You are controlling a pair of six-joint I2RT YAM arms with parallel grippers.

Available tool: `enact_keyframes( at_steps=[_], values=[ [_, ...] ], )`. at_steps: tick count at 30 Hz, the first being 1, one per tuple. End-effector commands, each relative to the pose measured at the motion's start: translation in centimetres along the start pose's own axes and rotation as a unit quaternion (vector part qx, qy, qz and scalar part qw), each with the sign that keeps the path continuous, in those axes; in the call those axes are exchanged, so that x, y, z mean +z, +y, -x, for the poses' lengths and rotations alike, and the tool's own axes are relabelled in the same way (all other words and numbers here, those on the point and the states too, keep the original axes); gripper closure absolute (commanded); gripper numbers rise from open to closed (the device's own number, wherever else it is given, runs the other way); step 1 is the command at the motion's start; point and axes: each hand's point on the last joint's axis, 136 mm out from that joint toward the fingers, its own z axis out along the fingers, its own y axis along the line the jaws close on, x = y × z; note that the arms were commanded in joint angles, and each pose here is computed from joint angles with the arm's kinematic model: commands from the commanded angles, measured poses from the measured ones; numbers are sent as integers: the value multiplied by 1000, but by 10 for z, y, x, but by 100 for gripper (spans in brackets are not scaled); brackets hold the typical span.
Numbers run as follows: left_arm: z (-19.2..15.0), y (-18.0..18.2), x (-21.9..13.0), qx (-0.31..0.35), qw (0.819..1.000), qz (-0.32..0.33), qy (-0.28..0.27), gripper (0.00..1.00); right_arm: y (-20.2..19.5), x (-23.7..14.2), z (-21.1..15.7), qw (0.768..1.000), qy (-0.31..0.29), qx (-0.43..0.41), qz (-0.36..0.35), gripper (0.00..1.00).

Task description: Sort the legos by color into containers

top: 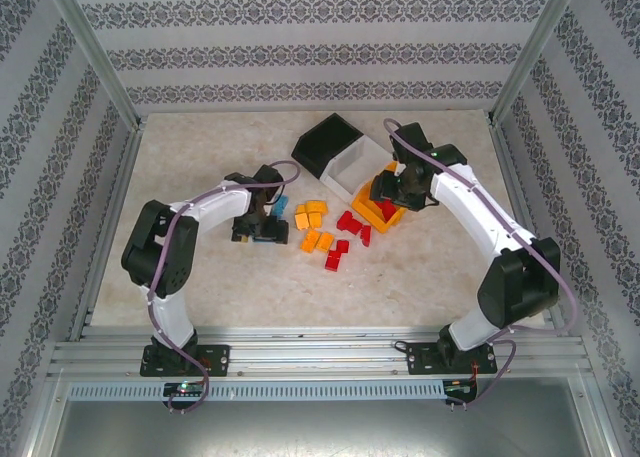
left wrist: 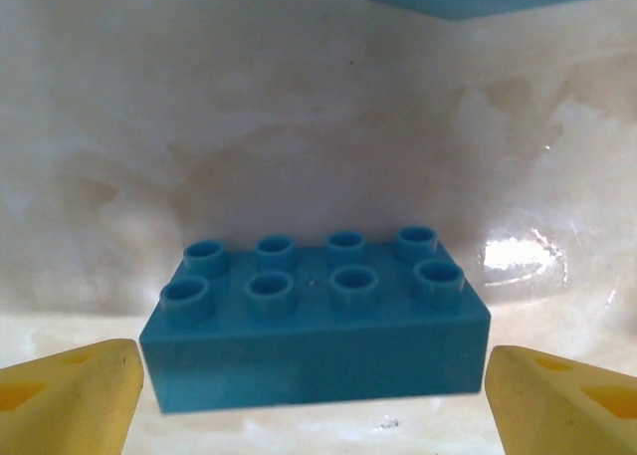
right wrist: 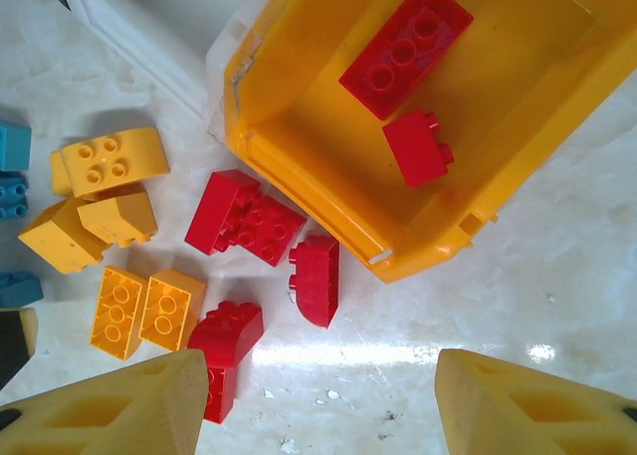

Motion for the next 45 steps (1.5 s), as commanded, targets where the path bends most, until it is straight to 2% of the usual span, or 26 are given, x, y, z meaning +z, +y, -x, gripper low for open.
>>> enact_keyframes(
  at_steps=[1,6,14,16,19,24,28,33,39,45],
  values=[
    [8,-1,0,16,1000,10,-5,15,-3,-7,-11,1000,6,6,-3,38],
    [15,-1,7,17,1000,13,-4,18,-6,-5,-19,1000,11,11,-2,38],
    [12,2,7,18,1000,16,5,39,-1,-3,-22,1000,12,12,2,37],
    [10,4,4,12,1000,16,5,40,0,-2,-21,1000,11,12,3,37],
    [10,3,-7,4,1000,10,0,40,2,-1,-22,1000,14,8,5,37],
    [19,-12,-49,-19,999,-32,-31,39,-3,3,-27,1000,19,9,3,37],
    [46,-41,-91,-42,991,-102,-79,39,-13,3,-34,1000,18,21,8,37],
    [94,-88,-121,-70,969,-202,-120,39,-27,-1,-45,999,16,33,5,37],
    [147,-146,-123,-97,943,-292,-125,39,-38,-6,-57,999,6,49,9,37],
    [169,-204,-108,-87,933,-331,-109,38,-50,-11,-63,998,1,62,5,37]
  ],
)
